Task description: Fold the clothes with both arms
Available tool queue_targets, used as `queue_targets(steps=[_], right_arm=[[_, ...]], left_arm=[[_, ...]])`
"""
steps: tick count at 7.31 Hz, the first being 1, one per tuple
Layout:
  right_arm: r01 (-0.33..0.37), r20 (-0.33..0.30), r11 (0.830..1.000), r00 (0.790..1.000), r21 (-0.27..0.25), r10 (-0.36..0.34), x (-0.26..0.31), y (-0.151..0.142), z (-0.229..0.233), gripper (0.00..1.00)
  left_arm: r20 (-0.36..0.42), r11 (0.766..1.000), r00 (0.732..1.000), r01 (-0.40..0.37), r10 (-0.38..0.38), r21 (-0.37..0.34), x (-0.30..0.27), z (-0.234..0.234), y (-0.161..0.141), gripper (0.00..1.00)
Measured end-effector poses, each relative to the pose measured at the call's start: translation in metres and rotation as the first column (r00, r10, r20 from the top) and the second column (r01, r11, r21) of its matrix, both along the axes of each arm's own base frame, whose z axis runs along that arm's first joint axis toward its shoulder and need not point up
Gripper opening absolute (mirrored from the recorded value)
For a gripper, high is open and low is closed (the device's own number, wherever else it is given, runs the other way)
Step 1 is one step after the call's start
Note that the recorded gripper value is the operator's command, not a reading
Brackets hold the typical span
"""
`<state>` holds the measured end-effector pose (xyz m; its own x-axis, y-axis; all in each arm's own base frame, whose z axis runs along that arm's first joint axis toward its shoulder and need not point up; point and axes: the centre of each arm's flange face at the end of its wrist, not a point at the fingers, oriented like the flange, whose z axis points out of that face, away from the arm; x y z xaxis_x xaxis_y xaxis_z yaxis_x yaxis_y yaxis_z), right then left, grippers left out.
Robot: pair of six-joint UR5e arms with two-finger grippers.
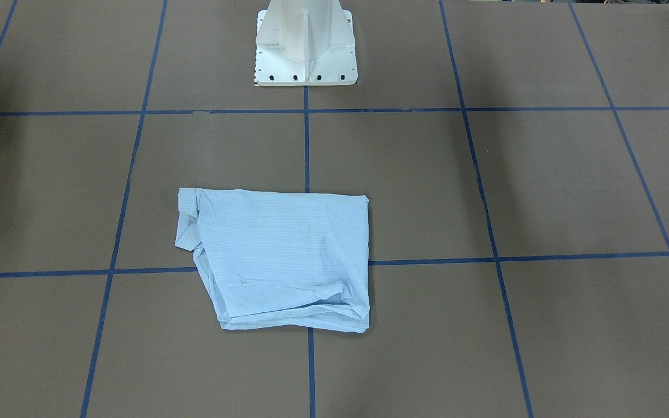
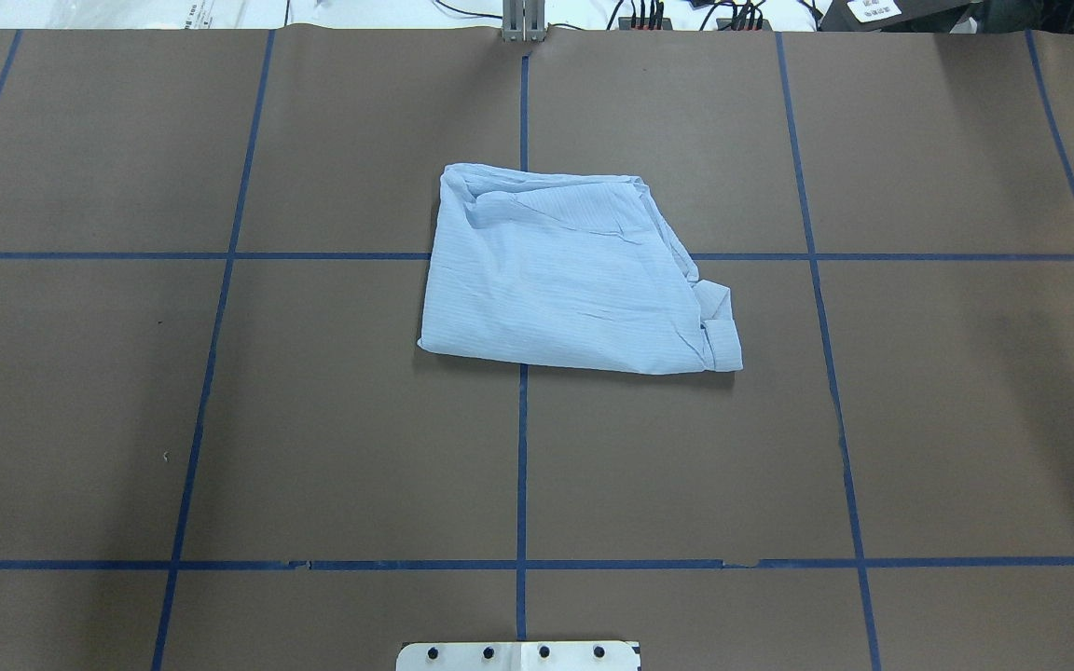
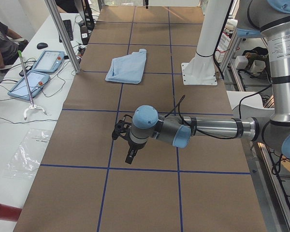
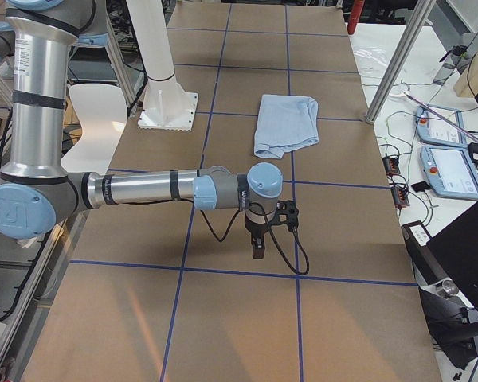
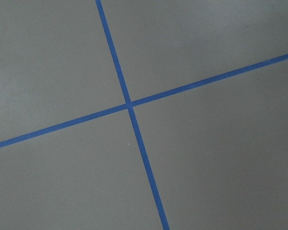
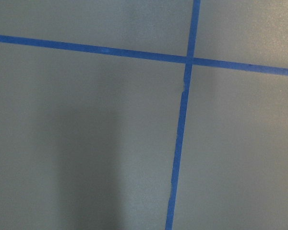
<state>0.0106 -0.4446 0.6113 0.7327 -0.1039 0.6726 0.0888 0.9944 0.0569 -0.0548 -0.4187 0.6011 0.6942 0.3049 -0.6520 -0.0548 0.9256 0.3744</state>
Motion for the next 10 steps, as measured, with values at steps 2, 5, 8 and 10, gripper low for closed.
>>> queue_targets(steps=[2,5,8,10], right_arm=[[0.001,0.001,1.000,1.000,0.004,-0.001,0.000,-0.001,-0.001,1.00],[0.003,0.033,1.000,0.999,-0.006,-0.003,-0.002,0.003,0.000,1.00],[0.004,0.040,1.000,0.999,-0.009,-0.003,-0.002,0.004,0.001,1.00],[0.003,0.039,1.000,0.999,-0.009,-0.003,-0.002,0.004,0.001,1.00]], left_arm=[[-0.002,1.000,1.000,-0.001,0.001,0.012,0.000,-0.006,-0.004,1.00],[-0.001,1.000,1.000,-0.002,0.002,0.031,0.001,-0.015,-0.006,1.00],[0.000,0.999,1.000,-0.004,0.004,0.040,0.001,-0.019,-0.006,1.00],[0.000,0.999,1.000,-0.003,0.003,0.040,0.000,-0.018,-0.005,1.00]])
